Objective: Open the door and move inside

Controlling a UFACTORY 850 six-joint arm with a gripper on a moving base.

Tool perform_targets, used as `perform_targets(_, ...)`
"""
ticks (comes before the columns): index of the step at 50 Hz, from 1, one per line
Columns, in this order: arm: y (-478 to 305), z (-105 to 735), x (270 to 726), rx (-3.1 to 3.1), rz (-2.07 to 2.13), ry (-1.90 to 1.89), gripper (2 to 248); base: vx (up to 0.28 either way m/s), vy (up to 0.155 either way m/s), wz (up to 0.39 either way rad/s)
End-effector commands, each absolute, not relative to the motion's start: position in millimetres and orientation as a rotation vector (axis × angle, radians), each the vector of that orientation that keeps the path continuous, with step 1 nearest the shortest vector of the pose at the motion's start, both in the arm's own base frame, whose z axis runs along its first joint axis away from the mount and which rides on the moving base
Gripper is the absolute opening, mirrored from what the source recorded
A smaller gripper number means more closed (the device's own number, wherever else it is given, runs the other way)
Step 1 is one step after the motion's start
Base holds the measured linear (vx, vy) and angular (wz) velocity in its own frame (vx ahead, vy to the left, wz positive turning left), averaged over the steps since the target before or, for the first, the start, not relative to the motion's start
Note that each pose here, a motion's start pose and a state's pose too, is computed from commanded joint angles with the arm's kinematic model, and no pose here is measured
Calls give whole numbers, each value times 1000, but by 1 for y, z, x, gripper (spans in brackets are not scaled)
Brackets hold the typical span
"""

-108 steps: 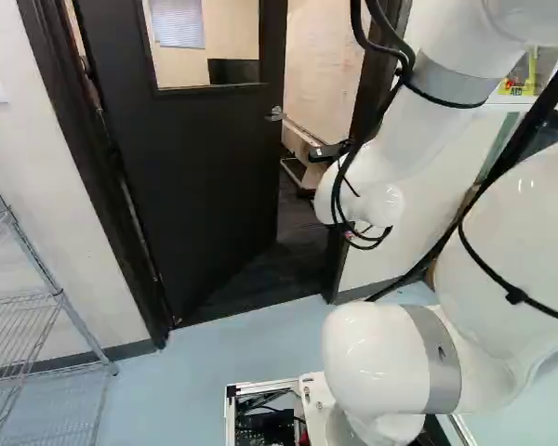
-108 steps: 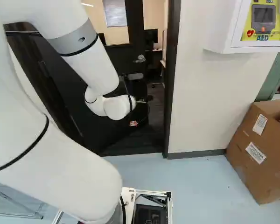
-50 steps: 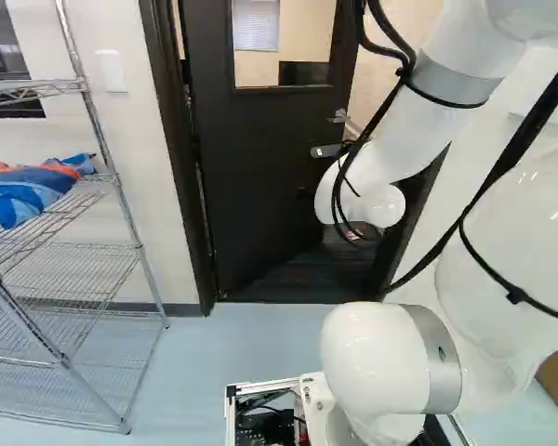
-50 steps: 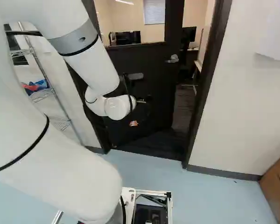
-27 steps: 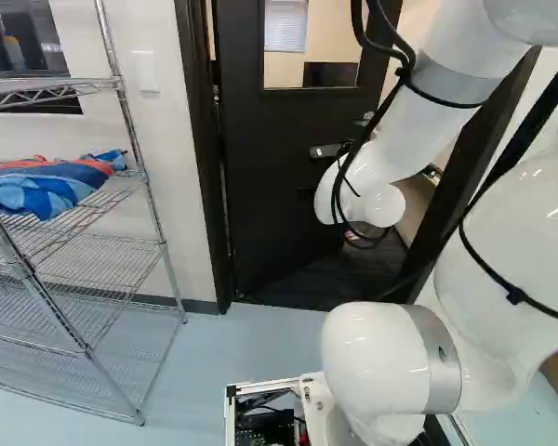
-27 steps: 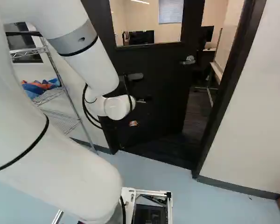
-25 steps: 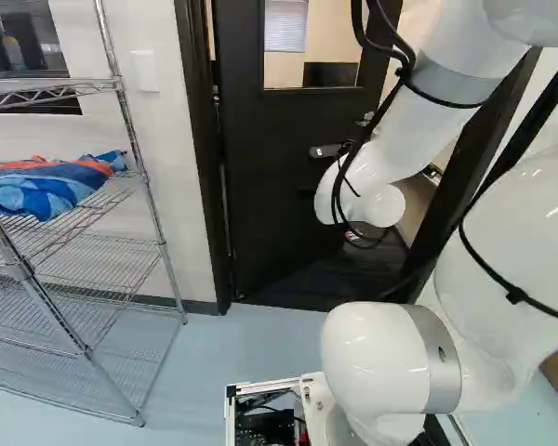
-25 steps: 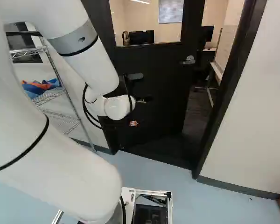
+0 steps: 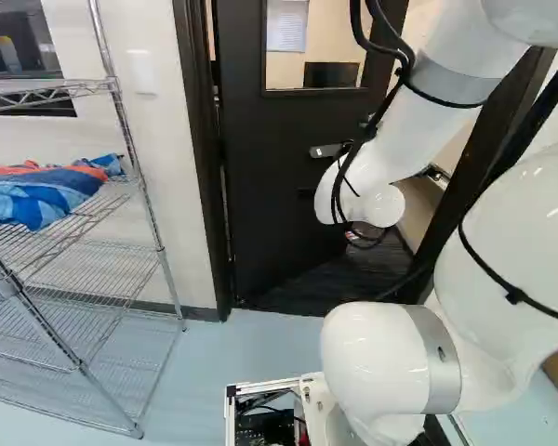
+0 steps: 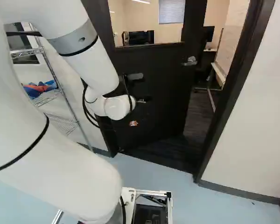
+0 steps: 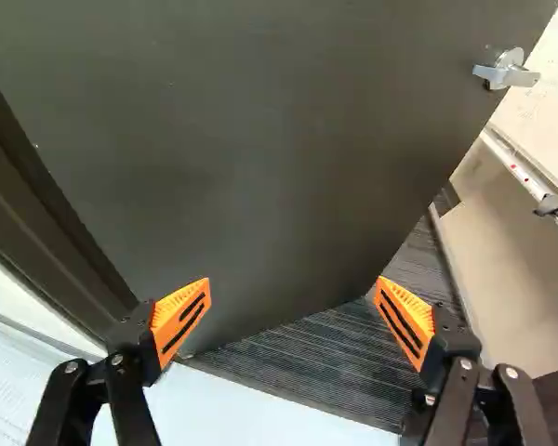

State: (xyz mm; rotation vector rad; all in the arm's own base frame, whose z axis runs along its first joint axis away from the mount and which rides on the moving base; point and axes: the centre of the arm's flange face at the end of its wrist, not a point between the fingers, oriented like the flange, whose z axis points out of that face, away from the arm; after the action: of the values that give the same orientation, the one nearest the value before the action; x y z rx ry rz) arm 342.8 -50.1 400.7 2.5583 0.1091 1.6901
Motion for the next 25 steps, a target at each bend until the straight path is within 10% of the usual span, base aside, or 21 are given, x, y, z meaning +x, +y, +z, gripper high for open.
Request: perform_targets(25,-50,401,343,2558,1690,109,247,97,2,-8)
